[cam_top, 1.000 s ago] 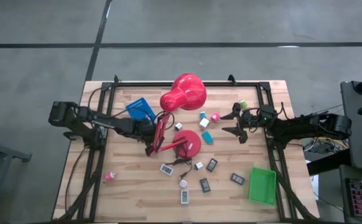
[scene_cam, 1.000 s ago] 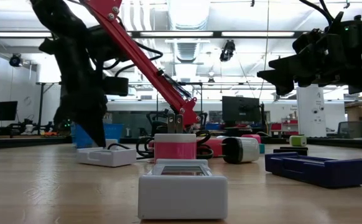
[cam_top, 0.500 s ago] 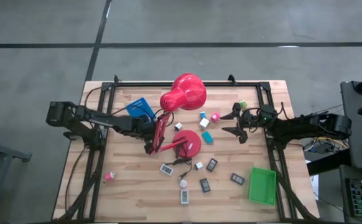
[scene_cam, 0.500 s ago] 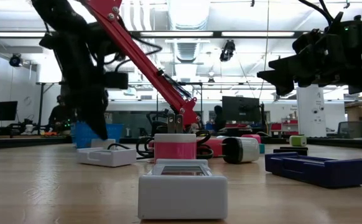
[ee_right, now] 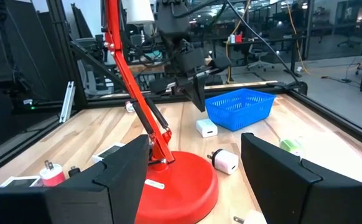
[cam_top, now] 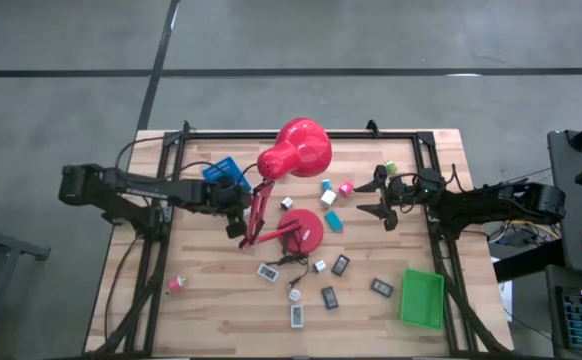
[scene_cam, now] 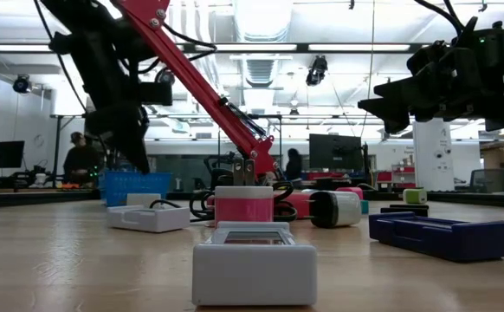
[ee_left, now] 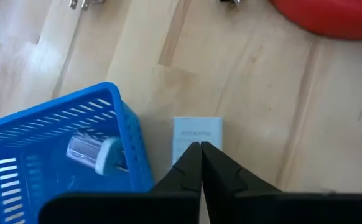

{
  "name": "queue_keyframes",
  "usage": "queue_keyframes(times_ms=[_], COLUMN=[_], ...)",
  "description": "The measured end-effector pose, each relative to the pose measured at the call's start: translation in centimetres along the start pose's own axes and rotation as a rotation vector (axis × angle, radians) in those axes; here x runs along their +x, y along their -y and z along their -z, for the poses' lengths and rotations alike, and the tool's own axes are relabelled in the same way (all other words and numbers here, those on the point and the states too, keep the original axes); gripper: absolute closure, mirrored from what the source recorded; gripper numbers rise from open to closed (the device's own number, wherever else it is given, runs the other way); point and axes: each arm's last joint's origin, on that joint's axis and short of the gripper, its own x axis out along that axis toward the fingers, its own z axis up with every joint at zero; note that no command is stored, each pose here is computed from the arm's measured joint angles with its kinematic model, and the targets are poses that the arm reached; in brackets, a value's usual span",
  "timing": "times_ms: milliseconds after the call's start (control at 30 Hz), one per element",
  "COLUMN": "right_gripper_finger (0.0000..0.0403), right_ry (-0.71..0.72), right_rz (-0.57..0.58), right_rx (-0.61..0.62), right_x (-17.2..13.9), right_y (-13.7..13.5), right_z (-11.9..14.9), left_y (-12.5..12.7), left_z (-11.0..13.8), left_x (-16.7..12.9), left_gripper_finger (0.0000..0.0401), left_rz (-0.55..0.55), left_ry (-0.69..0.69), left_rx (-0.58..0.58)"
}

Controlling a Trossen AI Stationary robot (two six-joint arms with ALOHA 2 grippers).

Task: Pick & Place Office items
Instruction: Put the left white charger adapter into the blue bin

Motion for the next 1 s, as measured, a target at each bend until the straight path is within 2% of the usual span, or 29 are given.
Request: queue_keyframes(times_ms=[133, 300, 433, 533, 767, 1000], right_gripper_finger=[0.0156, 0.0156, 0.0156, 0.0156, 0.0156, 0.0156], right_ry=[-0.001, -0.001, -0.001, -0.001, -0.002, -0.002], right_rz=[0.000, 0.000, -0.001, -0.001, -0.001, -0.002], right_rx=[0.002, 0.002, 0.002, 0.002, 0.003, 0.003], right_x=[0.0, 0.0, 0.0, 0.0, 0.0, 0.0], right_y=[0.0, 0.0, 0.0, 0.0, 0.0, 0.0], right_z=[0.0, 0.0, 0.0, 0.0, 0.0, 0.0], left_y=[-0.5, -1.0, -1.2, -1.3, -1.1, -1.1], left_z=[0.0, 0.0, 0.0, 0.0, 0.1, 1.2], left_x=[0.2, 0.4, 0.5, 0.5, 0.6, 1.6], left_gripper_finger=[0.0344, 0.0254, 0.0185, 0.0152, 0.0141, 0.0140], left_rz=[-0.009, 0.079, 0.081, 0.083, 0.151, 0.148], left_ry=[-0.010, -0.024, -0.025, -0.026, -0.018, -0.012], left_rx=[0.005, -0.006, -0.005, 0.001, 0.050, 0.043])
